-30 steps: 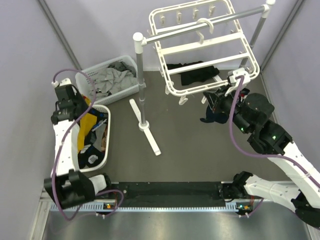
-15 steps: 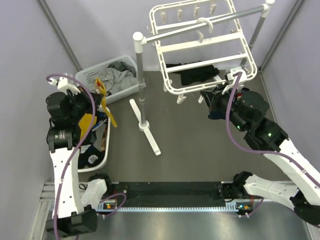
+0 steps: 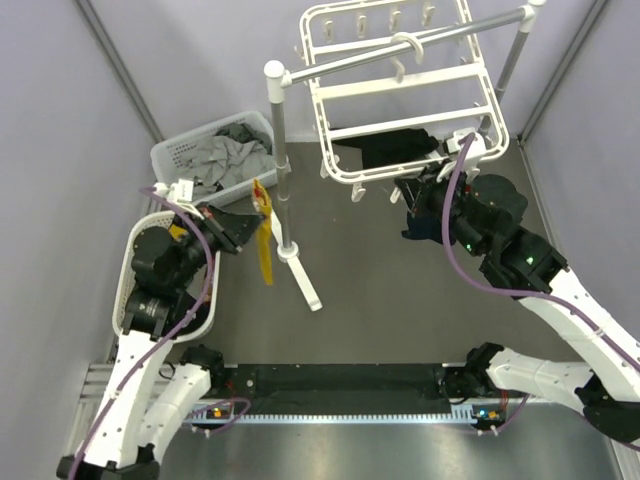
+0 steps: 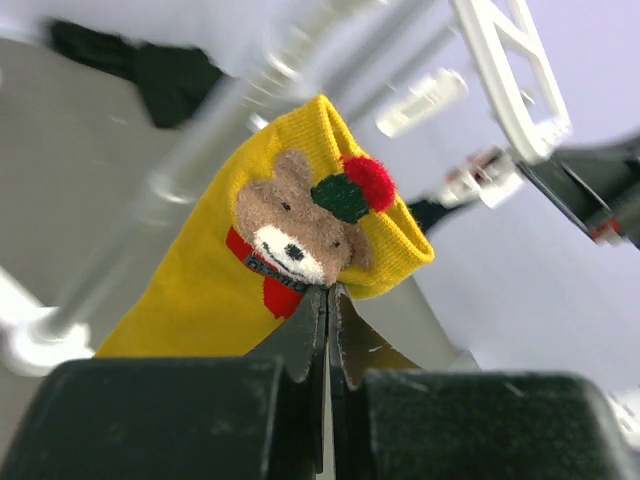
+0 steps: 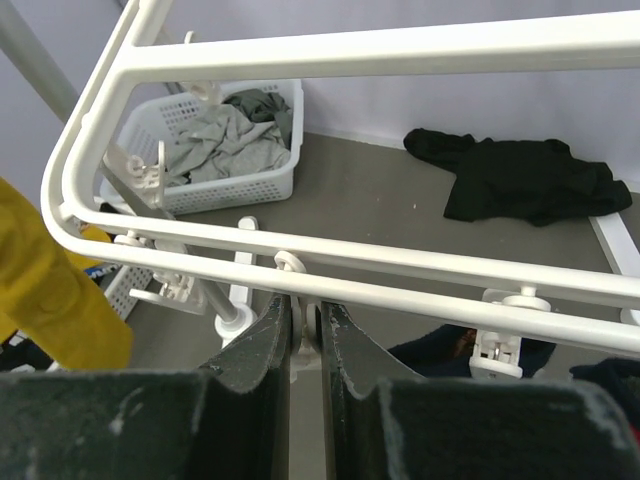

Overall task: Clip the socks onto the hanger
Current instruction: Clamp the sock onto the hanger.

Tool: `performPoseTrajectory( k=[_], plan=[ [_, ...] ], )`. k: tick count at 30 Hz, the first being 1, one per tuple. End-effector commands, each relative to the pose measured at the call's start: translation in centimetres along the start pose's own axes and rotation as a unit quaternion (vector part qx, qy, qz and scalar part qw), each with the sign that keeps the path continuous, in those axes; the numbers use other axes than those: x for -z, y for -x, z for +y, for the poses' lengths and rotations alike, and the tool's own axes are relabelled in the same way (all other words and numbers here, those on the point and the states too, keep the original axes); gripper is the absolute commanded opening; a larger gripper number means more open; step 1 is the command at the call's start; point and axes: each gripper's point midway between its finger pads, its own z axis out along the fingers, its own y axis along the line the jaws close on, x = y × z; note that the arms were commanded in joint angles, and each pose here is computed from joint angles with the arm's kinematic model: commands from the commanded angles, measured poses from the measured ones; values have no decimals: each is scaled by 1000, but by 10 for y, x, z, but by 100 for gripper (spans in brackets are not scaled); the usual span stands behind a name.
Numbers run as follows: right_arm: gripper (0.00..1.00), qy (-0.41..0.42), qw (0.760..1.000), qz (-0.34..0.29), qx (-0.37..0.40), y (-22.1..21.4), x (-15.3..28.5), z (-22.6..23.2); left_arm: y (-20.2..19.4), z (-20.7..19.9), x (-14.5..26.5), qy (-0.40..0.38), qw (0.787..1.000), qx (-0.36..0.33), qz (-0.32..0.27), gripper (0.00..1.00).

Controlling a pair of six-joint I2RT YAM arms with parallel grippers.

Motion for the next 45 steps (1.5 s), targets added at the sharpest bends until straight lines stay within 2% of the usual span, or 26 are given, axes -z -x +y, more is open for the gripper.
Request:
performPoseTrajectory(
  k=[1,3,4,6,7,11,15,29,45],
  plan=[
    [0,-2,1000,-11,-12,16,3,0,2,-47,-13,-92,995,5,-27,0],
    [0,-2,1000,-14,-16,18,4,1,-9,-49,-25,-97,995,14,-22,0],
    [0,-1,1000,-16,-18,19,4,1,-18,-68,-26,-129,992,10,-15,0],
    [0,2,1000,-17,-25,20,5,3,-30,-71,-42,-120,993,8,-12,0],
    [0,4,1000,-16,-25,20,5,3,-44,-87,-45,-139,990,-3,2,0],
    [0,9,999,-18,-29,24,7,5,-62,-112,-71,-152,988,-13,-2,0],
    [0,18,999,-22,-27,31,11,9,-88,-115,-101,-151,988,-1,12,0],
    [0,8,1000,-19,12,31,8,4,-109,-133,-155,-145,989,-32,11,0],
    [0,-6,999,-15,35,27,0,-2,-117,-142,-168,-147,988,-50,12,0]
  ],
)
